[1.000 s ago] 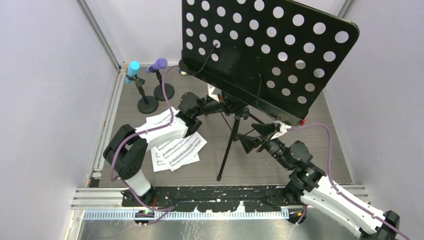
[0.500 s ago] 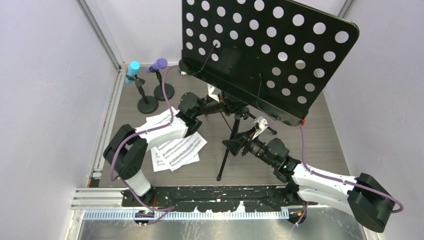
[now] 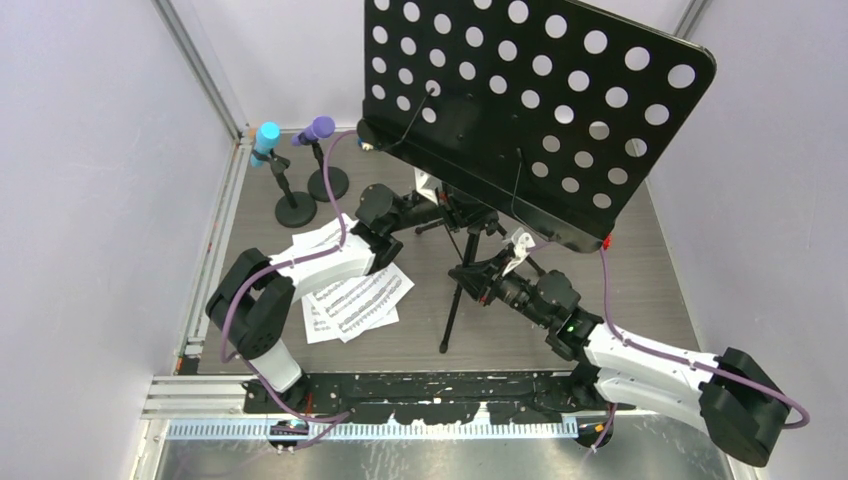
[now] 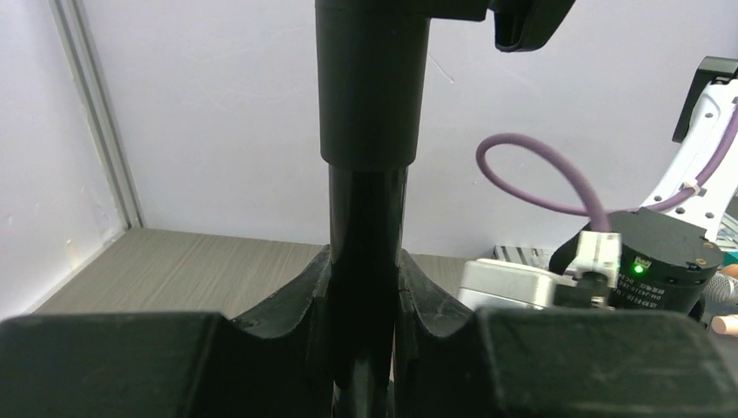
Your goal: Pack up the instrument practice props
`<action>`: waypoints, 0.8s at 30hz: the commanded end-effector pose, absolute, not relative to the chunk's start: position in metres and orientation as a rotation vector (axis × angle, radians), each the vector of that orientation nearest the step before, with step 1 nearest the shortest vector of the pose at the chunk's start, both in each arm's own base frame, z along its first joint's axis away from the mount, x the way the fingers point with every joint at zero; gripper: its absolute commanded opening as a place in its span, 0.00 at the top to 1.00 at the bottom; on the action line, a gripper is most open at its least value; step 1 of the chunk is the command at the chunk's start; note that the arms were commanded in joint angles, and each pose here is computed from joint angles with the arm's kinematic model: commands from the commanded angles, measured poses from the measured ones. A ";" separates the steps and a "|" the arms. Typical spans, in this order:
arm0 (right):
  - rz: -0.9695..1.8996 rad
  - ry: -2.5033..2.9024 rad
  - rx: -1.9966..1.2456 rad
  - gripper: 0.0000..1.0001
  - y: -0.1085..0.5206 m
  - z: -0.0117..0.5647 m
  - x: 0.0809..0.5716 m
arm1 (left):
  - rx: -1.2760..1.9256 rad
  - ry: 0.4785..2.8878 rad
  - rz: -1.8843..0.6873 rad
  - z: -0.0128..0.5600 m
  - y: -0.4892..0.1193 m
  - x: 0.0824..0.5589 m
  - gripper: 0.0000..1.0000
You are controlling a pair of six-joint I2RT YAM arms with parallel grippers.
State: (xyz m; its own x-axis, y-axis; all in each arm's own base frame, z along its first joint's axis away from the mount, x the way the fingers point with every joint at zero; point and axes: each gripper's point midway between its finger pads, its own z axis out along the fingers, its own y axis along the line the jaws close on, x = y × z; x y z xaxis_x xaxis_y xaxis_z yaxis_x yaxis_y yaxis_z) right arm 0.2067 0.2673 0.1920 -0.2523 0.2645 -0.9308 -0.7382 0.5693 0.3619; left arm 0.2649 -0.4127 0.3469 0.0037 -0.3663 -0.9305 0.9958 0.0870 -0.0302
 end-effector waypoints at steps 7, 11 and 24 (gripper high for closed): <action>0.632 1.292 -0.744 0.99 0.254 0.239 0.215 | 0.815 1.107 -1.362 0.342 -0.406 0.260 1.00; 0.638 1.302 -0.732 1.00 0.252 0.235 0.214 | 0.791 1.102 -1.346 0.348 -0.402 0.262 0.83; 0.660 1.333 -0.728 0.99 0.254 0.227 0.213 | 0.559 0.899 -1.361 0.387 -0.384 0.272 0.42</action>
State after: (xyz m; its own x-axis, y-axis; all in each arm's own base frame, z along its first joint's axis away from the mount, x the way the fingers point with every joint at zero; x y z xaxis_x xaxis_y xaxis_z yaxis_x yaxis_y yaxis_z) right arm 0.2048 0.2567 0.2002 -0.0558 0.0561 -0.9969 -0.7907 0.6071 0.0784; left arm 0.2687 -0.3992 0.3426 -0.0997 -0.4214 -0.9014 0.9721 0.1519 -0.1786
